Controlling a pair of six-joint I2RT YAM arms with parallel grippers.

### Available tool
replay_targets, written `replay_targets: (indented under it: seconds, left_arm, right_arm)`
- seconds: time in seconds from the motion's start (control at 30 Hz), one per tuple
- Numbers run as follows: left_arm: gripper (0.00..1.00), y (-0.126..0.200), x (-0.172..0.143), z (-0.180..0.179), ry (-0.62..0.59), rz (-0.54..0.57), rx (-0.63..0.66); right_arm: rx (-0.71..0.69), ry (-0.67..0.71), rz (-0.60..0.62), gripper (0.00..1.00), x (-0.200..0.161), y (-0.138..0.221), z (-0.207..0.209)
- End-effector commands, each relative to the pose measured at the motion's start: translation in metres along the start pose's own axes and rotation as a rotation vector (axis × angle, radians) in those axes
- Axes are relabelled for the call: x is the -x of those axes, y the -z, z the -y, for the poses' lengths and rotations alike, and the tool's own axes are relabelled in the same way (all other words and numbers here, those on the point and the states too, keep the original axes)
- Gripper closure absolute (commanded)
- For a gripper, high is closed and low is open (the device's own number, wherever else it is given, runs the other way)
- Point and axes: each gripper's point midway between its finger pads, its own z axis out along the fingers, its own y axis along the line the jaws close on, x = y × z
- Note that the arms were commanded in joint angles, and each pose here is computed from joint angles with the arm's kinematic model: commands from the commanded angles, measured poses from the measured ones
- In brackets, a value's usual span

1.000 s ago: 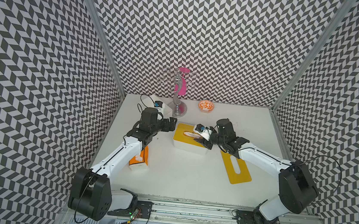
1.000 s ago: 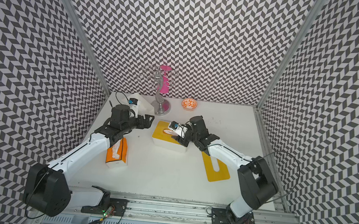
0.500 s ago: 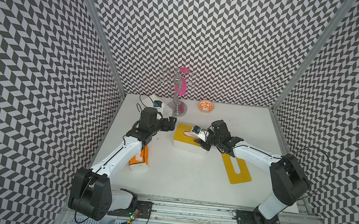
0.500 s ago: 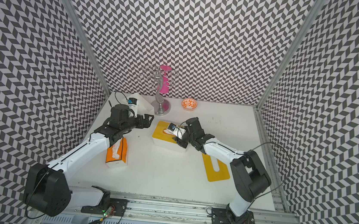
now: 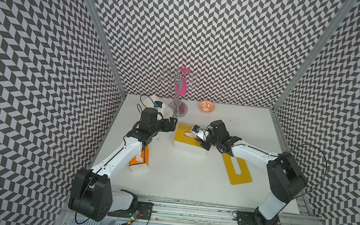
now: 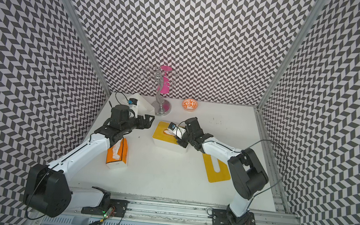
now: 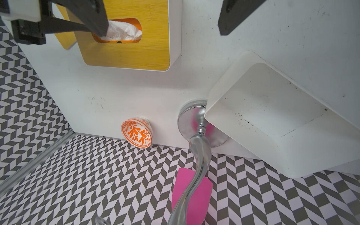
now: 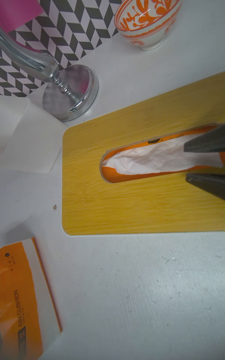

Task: Put the tissue paper into the tissue box
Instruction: Pull the paper towel from the tissue box.

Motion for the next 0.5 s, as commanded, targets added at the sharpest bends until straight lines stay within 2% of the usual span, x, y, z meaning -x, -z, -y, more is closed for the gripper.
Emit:
replay_targets:
  seconds: [0.0,0.2,0.33,0.47]
  left_arm:
    - [0.07,-0.002,0.000,-0.001,-0.001,0.004,-0.008]
    - [0.07,-0.003,0.000,-0.001,0.000,0.001,-0.009]
    - [0.07,-0.003,-0.001,-0.002,0.002,-0.001,-0.009]
    - [0.07,-0.004,-0.001,-0.002,0.003,-0.003,-0.009]
  right_arm:
    - [-0.025,-0.007,0.022,0.83,0.011,-0.003,0.006]
    - [-0.036,-0.012,0.041,0.96,0.017,0.001,0.009]
    - [-0.042,-0.012,0.070,1.00,0.026,0.008,0.010]
    - [-0.049,-0.009,0.108,1.00,0.036,0.017,0.011]
